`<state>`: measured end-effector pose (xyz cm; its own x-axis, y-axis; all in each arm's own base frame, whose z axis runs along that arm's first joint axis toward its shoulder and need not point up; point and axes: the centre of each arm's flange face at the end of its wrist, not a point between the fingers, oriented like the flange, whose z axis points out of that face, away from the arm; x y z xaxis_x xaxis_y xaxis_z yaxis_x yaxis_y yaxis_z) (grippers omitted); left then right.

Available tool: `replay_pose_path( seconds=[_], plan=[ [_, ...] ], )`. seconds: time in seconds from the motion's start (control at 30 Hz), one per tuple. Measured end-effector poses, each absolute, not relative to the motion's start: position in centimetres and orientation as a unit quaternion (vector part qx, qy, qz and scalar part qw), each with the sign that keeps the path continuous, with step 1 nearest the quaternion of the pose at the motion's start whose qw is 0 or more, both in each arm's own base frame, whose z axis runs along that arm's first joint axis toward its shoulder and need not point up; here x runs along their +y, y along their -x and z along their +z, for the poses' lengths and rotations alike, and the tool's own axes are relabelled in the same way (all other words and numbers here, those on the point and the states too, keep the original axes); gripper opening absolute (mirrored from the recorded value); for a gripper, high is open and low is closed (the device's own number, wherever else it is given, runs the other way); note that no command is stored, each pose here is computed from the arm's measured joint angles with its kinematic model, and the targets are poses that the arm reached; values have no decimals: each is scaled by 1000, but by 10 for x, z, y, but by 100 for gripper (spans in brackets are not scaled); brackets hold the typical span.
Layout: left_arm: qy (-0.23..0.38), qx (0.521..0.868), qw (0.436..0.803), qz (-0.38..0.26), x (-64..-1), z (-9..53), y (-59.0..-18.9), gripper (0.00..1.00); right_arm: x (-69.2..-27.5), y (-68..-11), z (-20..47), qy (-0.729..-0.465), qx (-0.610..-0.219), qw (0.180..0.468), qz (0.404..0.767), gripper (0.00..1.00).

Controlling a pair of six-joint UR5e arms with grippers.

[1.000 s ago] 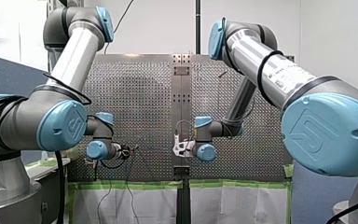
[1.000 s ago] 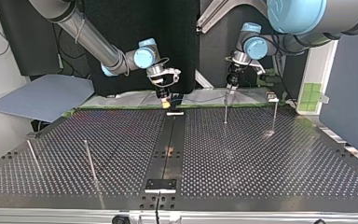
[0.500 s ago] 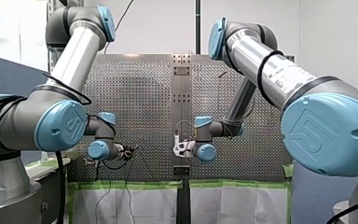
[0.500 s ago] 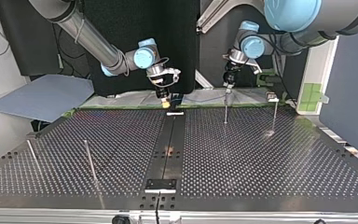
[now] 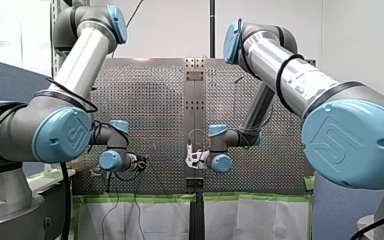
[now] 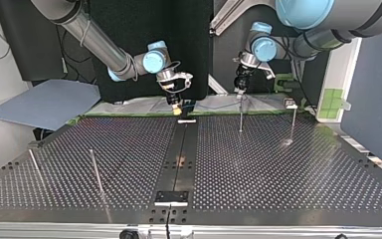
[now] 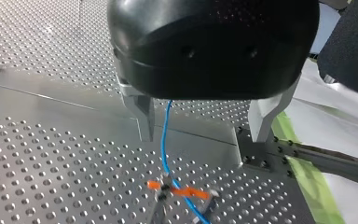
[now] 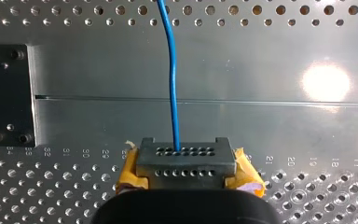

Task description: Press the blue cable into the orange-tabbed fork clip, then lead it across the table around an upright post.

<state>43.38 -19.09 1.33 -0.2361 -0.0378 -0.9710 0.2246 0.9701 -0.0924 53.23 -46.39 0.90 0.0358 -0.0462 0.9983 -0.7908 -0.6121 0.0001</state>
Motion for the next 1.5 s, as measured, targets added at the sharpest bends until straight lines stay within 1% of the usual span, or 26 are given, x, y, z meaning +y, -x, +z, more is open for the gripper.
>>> replay_pose_path(
  seconds=[0.37,0.63,0.87,1.17,1.5],
  plan=[
    [-43,759,638,-120,-229,28,-451,100,-463,-533,9,-654,-320,302,616,0],
    [-28,756,641,-130,-255,35,-456,100,-464,-531,8,-655,-322,301,613,0],
    [-13,766,633,-108,-255,23,-461,100,-464,-531,8,-656,-322,301,613,0],
    [4,765,640,-80,-255,4,-479,100,-463,-532,8,-656,-322,301,613,0],
    [11,767,640,-35,-254,7,-495,100,-463,-532,8,-656,-322,301,613,0]
  ],
)
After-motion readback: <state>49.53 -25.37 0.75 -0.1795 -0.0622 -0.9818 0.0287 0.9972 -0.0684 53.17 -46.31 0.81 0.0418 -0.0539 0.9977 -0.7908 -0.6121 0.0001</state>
